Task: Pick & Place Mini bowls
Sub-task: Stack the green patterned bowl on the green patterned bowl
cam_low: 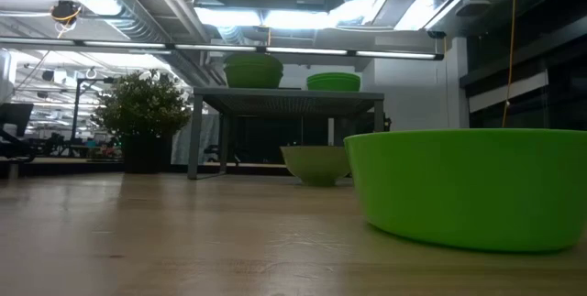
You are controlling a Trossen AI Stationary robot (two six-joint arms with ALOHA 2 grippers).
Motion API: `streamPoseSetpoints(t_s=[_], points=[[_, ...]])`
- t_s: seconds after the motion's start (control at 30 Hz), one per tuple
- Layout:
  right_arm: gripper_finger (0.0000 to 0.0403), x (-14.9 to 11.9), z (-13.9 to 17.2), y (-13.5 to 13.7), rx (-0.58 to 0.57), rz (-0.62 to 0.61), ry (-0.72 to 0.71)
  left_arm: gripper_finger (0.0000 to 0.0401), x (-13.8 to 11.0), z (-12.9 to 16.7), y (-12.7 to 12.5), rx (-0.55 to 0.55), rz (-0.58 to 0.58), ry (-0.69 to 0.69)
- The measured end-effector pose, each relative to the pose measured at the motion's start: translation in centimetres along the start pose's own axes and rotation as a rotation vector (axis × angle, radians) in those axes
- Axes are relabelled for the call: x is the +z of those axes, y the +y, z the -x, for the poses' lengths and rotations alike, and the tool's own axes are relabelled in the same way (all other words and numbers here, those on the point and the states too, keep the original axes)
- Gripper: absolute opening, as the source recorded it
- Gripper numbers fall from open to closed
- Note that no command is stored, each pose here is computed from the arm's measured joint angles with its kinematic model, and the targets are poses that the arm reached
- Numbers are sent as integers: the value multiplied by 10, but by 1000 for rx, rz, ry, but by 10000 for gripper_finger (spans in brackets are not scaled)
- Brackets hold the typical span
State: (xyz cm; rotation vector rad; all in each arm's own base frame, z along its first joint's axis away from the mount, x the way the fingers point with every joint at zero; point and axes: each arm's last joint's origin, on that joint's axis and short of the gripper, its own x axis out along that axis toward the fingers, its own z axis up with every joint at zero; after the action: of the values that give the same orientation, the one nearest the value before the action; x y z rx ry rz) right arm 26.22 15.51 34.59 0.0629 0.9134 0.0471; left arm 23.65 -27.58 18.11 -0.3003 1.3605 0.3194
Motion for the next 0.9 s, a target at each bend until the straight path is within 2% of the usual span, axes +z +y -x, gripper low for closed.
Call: streamPoseSetpoints(t_s=[0.13,0.5,0.77,0.9], points=[[194,0,0,0,0,-1,0,16,0,2,4,44,61,-15],[194,0,0,0,0,0,0,5,7,14,18,117,187,-87],[194,0,0,0,-1,-1,0,3,29,32,34,126,262,-218],[194,0,0,0,-8,-1,-4,3,42,47,45,115,303,-325]])
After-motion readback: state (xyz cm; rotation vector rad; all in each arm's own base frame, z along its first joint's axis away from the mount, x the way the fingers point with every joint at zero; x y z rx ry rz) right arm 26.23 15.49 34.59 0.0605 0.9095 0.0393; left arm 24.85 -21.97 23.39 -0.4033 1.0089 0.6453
